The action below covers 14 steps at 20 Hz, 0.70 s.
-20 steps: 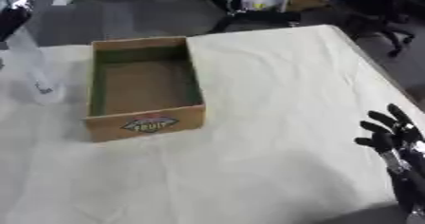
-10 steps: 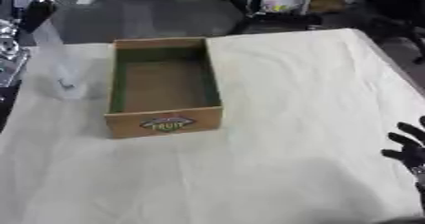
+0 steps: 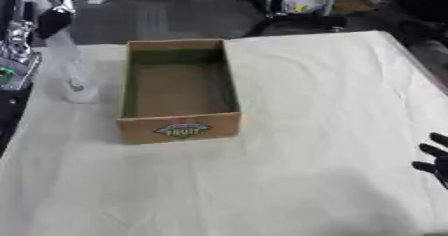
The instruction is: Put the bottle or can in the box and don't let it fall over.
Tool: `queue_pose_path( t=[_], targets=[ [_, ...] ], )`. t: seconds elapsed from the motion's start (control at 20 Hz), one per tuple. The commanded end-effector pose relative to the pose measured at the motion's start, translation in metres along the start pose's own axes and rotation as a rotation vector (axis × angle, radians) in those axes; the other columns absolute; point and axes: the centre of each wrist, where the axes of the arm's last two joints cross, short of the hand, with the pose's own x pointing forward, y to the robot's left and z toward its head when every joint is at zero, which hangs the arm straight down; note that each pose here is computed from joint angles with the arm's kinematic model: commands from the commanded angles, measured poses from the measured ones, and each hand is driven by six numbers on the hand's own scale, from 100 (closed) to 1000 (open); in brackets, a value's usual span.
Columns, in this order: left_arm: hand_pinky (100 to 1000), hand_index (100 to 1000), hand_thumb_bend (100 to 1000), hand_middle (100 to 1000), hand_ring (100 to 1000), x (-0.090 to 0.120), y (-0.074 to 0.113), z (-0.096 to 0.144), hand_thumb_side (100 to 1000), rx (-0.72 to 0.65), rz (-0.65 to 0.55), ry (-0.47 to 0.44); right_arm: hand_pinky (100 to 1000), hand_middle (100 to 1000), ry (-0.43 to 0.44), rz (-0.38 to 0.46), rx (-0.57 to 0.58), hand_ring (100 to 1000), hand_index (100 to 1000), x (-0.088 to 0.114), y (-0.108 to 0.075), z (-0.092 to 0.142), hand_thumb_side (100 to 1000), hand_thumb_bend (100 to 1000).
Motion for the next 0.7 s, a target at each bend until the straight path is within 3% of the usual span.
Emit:
queue_pose_path(
  t=[0.05,0.35,0.7],
  targets=[
    [527,645,100,557,716,0.018,0.014,-0.009,337,0.058,0.054,-0.066,697,841,-0.019,0.017,0.011,836,1000,0.006,-0.005,-0.004,475,471],
    [446,547,100,440,609,0.031,0.012,-0.009,388,0.096,0.150,-0.122,697,841,-0.019,0.017,0.010,836,1000,0.006,-0.005,-0.004,479,465],
    [435,537,100,427,595,0.065,0.010,-0.008,386,0.007,0.253,-0.208,698,841,-0.015,0.023,0.003,836,1000,0.006,-0.006,-0.002,481,463]
  ],
)
